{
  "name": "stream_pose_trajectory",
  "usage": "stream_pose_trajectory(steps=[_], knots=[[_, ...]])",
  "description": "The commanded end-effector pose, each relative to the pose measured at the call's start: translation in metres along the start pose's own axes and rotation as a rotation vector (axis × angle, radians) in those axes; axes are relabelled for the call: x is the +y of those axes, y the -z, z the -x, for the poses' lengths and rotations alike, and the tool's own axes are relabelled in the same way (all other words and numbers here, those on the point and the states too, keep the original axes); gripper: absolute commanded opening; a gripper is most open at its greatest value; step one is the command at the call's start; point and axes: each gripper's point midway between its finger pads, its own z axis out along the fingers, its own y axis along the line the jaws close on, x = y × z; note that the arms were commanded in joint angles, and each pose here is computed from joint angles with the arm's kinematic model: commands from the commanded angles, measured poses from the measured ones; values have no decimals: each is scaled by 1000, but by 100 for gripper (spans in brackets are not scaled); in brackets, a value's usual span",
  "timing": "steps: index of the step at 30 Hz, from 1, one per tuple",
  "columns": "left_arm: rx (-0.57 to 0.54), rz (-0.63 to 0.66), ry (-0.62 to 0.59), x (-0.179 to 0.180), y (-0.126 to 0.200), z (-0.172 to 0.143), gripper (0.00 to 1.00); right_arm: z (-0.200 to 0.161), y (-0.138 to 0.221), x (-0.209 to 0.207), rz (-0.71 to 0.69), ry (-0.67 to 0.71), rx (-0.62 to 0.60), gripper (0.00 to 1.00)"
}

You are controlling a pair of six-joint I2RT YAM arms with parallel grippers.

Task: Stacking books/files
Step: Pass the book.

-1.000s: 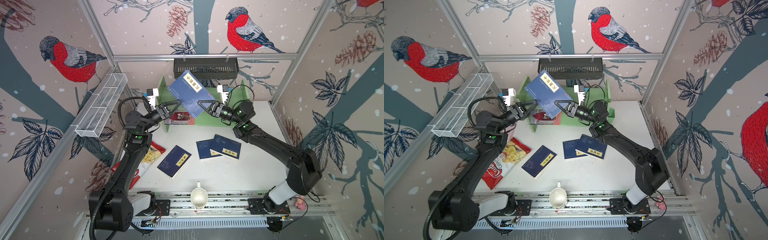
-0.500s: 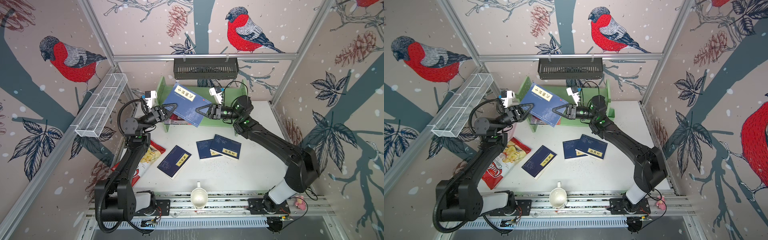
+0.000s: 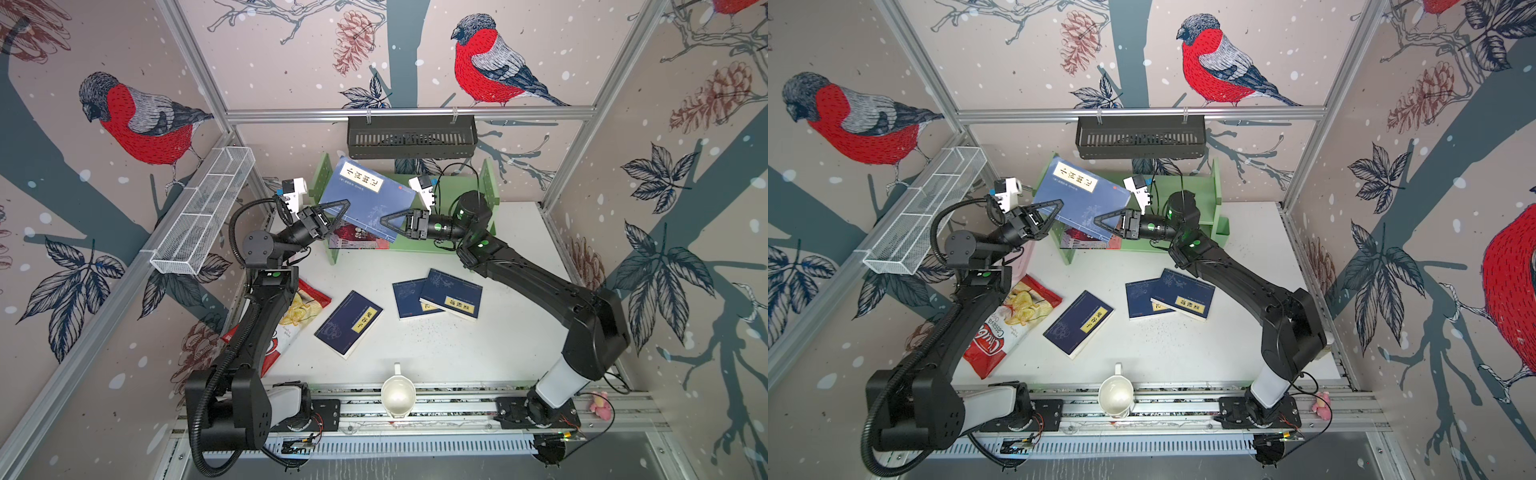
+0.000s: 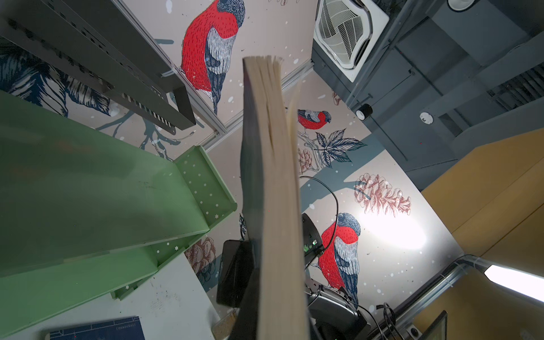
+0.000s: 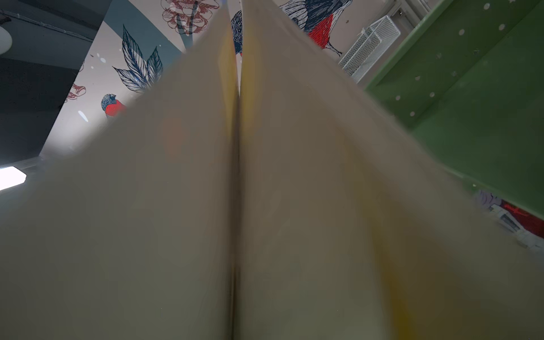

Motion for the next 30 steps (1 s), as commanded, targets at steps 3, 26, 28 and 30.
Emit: stream_pose_trajectory(steps=[3,26,28,30], knots=[[-71,44,-33,4,1,13,0,23,-2,3,-8,64,-114,24],[-139,502,-127,52,58,43,60,70,-16,-84,-300,3,57,3],[-118,480,-113,50,55,45,60,71,-17,-86,-305,0,67,3],[-101,443,-107,46,51,45,60,71,-18,-89,-299,-7,71,3]])
